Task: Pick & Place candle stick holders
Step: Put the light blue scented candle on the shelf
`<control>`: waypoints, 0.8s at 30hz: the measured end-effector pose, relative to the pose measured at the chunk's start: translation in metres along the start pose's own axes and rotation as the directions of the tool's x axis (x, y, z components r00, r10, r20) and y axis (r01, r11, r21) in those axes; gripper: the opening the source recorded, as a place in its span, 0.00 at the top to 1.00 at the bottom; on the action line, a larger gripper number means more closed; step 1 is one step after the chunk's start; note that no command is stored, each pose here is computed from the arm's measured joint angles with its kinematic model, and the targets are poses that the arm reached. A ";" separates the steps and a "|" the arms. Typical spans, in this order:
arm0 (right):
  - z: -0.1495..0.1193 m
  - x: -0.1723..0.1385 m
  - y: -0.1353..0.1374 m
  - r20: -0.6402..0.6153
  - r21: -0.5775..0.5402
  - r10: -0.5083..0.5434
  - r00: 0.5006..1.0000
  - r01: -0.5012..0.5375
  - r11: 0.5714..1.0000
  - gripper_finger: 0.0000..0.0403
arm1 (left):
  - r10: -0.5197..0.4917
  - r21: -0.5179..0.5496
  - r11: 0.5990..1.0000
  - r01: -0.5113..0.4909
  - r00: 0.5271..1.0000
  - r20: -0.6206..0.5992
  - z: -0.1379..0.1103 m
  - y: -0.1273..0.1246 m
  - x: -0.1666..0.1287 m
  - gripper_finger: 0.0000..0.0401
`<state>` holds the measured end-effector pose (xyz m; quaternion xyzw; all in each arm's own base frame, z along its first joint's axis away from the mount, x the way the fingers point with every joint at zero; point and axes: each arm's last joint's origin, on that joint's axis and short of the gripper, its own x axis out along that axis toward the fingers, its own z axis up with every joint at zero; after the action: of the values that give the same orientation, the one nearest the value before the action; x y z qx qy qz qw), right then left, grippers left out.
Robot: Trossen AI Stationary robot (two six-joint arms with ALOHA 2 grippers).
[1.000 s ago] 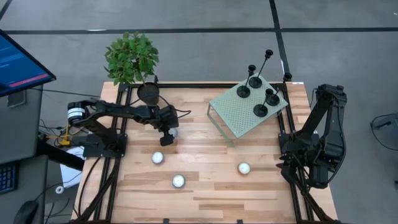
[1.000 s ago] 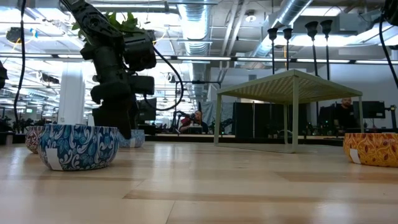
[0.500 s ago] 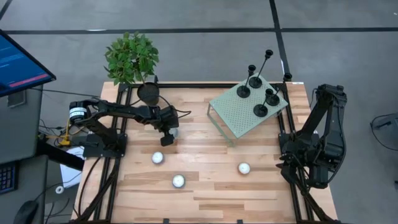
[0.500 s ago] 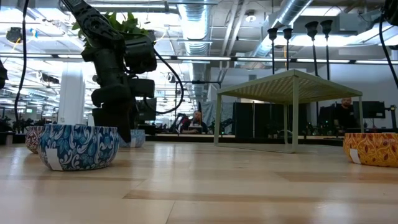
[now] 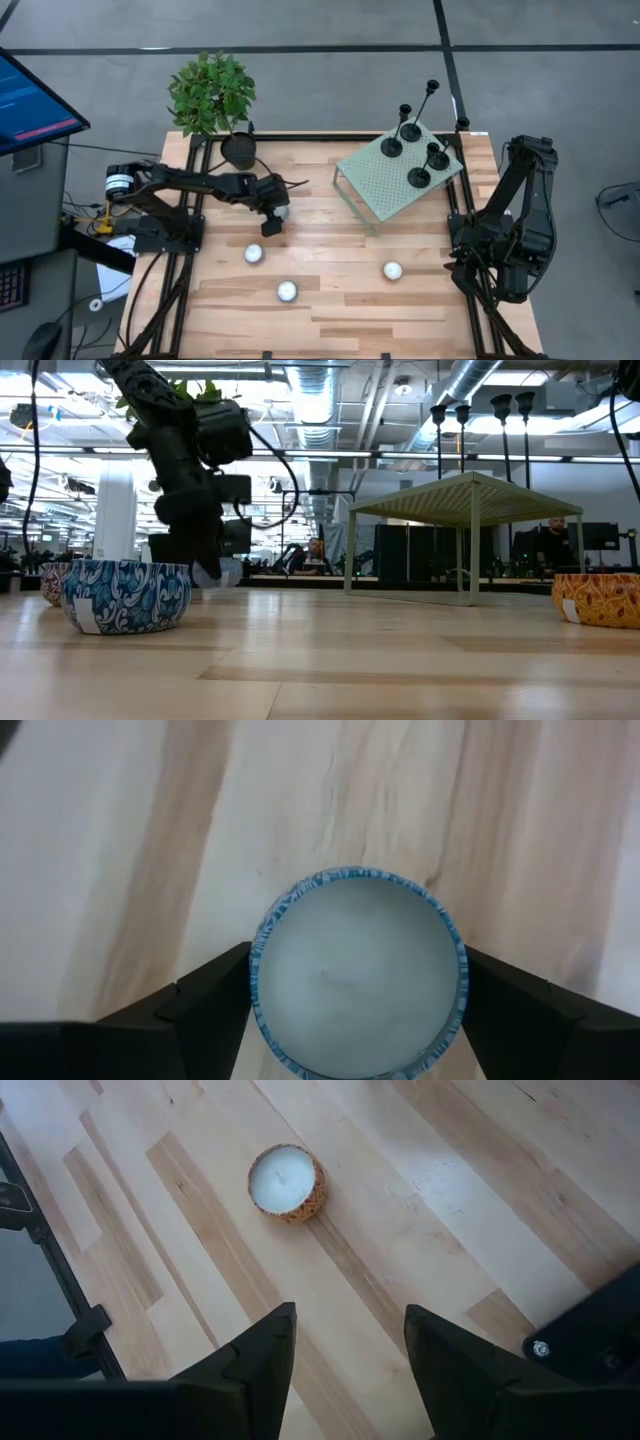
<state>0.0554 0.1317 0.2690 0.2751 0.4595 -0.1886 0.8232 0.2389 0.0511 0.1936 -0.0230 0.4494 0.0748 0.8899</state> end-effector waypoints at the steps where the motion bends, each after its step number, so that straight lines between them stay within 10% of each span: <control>1: 0.000 0.000 0.000 0.000 0.000 0.000 1.000 0.000 1.000 0.55 | 0.008 -0.013 1.000 -0.008 1.000 0.016 0.001 -0.001 -0.004 0.24; 24: 0.000 0.000 -0.001 0.005 -0.005 -0.006 1.000 0.007 1.000 0.55 | 0.161 -0.183 0.979 -0.090 0.891 0.425 0.105 0.004 -0.087 0.23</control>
<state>0.0552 0.1309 0.2689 0.2712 0.4590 -0.1908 0.8243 0.2709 0.0563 0.3263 -0.0471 0.2311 0.1711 0.9566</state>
